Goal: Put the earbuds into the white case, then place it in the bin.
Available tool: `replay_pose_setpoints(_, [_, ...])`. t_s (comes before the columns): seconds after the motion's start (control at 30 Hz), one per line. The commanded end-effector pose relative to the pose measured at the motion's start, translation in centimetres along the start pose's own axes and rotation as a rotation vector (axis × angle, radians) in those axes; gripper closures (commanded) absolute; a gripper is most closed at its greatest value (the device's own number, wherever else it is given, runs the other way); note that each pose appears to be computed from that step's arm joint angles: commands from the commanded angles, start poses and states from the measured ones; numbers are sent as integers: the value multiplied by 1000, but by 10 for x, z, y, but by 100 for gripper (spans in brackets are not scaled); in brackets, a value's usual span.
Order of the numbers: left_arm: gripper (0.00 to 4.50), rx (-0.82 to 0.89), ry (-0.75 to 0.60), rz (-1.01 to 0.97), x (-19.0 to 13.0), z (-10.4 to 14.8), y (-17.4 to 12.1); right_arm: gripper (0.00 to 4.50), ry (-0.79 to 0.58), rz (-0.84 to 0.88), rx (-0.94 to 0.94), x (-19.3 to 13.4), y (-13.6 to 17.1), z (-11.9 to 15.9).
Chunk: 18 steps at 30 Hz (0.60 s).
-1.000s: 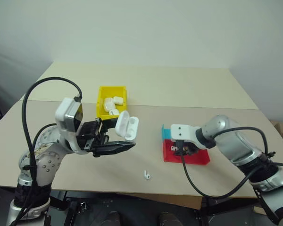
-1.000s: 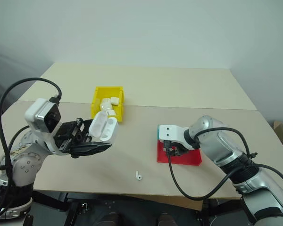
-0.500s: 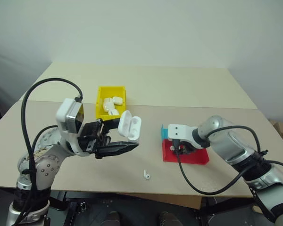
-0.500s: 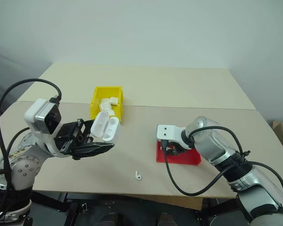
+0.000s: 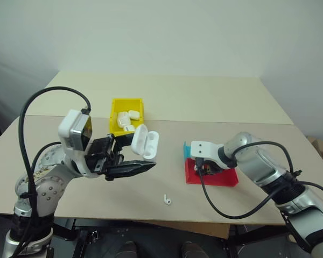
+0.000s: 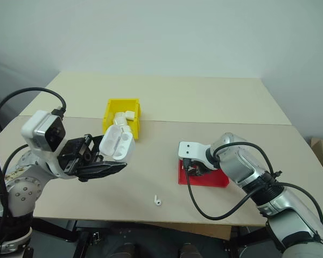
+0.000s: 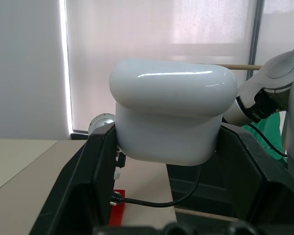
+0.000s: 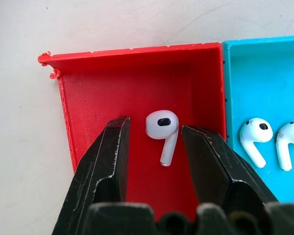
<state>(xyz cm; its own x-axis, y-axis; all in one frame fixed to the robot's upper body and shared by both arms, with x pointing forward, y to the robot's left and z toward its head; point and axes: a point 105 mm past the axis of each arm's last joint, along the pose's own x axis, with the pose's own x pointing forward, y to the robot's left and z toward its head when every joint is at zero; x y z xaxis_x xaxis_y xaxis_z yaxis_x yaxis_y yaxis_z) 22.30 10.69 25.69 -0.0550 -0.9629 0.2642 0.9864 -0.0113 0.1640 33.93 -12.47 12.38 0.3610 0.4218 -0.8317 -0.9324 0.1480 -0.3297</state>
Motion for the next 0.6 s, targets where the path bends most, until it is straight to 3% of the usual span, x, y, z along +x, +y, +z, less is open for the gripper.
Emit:
replay_pose_setpoints(0.03, [173,24,2,-16,1,1,-6,252,5,-28,-31,-5,-5,3])
replay_pose_setpoints(0.2, [173,25,3,-16,1,3,-6,383,17,-28,-27,-4,-5,1])
replay_pose_setpoints(0.43, [173,24,2,-23,6,15,-5,386,-16,-51,7,-13,-6,3])
replay_pose_setpoints(0.6, [173,-8,5,-33,5,8,-3,386,-187,-55,152,-44,3,17])
